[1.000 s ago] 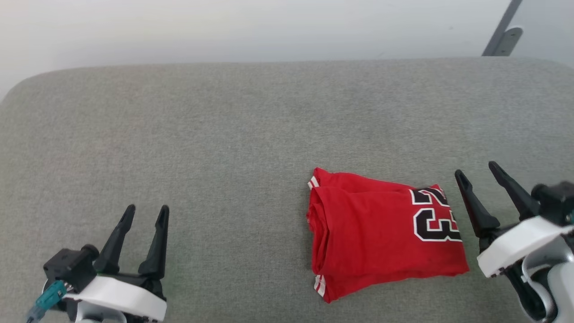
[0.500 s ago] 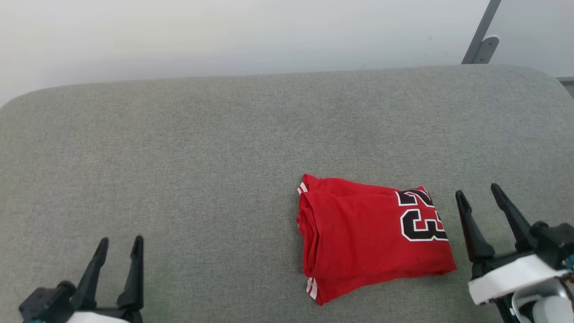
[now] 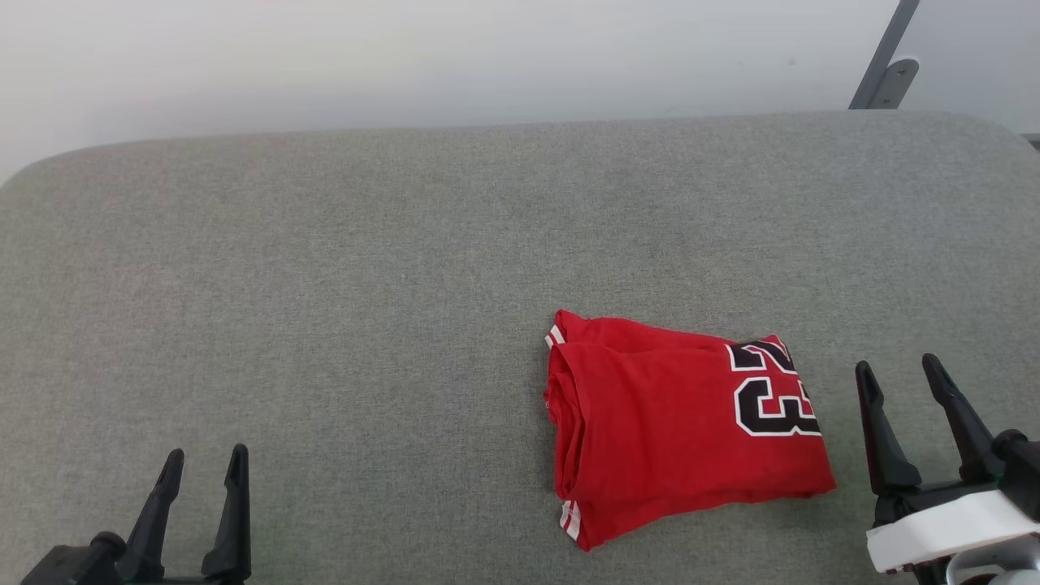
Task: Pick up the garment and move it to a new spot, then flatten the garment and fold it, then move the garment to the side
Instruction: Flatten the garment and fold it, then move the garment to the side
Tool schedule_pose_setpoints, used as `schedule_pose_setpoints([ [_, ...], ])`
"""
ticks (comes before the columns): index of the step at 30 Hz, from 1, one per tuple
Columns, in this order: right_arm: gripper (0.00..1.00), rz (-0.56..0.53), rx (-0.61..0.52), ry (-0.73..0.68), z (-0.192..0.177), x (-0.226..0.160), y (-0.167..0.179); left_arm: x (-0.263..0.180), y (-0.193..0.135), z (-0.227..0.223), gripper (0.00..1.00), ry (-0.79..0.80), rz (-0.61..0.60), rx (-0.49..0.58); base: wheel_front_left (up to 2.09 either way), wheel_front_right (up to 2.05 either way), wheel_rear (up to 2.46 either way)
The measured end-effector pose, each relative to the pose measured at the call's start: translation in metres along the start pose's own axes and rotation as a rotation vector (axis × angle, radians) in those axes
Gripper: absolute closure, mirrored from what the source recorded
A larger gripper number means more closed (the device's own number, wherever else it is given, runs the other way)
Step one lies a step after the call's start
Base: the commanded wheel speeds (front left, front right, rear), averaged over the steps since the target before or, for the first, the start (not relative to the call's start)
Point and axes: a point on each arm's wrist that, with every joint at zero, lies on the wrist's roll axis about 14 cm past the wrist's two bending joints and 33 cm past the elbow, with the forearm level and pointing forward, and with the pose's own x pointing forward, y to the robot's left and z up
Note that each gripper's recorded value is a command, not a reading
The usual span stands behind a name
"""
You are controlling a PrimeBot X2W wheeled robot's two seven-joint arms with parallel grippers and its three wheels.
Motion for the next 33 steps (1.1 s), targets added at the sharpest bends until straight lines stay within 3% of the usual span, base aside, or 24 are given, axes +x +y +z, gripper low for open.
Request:
schedule_pose_setpoints([
  [6,0.00,0.011,-0.037,0.071,-0.008,0.007,-0.001,0.007,-0.005,0.000,0.00,0.000,-0.021,0.007,0.00,0.00,0.00],
  [12,0.00,0.085,-0.121,0.375,-0.047,0.015,0.000,0.023,-0.016,0.000,0.00,0.004,-0.070,0.018,0.00,0.00,0.00],
  [21,0.00,0.161,-0.118,0.804,-0.092,0.016,0.001,0.053,-0.024,-0.010,0.00,0.035,-0.129,0.026,0.00,0.00,0.00],
  [29,0.00,0.220,-0.093,1.032,-0.131,0.014,0.019,0.075,-0.026,-0.025,0.00,0.073,-0.151,0.023,0.00,0.00,0.00],
  [30,0.21,0.220,-0.089,1.052,-0.135,0.014,0.020,0.078,-0.025,-0.027,0.00,0.078,-0.150,0.024,0.00,0.00,0.00],
  [31,0.54,0.222,-0.086,1.075,-0.140,0.013,0.021,0.080,-0.024,-0.028,0.00,0.081,-0.149,0.024,0.00,0.00,0.00],
  [32,0.69,0.228,-0.086,1.091,-0.142,0.012,0.023,0.082,-0.023,-0.029,0.00,0.083,-0.149,0.026,0.00,0.00,0.00],
  [33,1.00,0.228,-0.077,1.096,-0.143,0.013,0.024,0.084,-0.022,-0.030,0.00,0.086,-0.151,0.032,0.00,0.00,0.00],
])
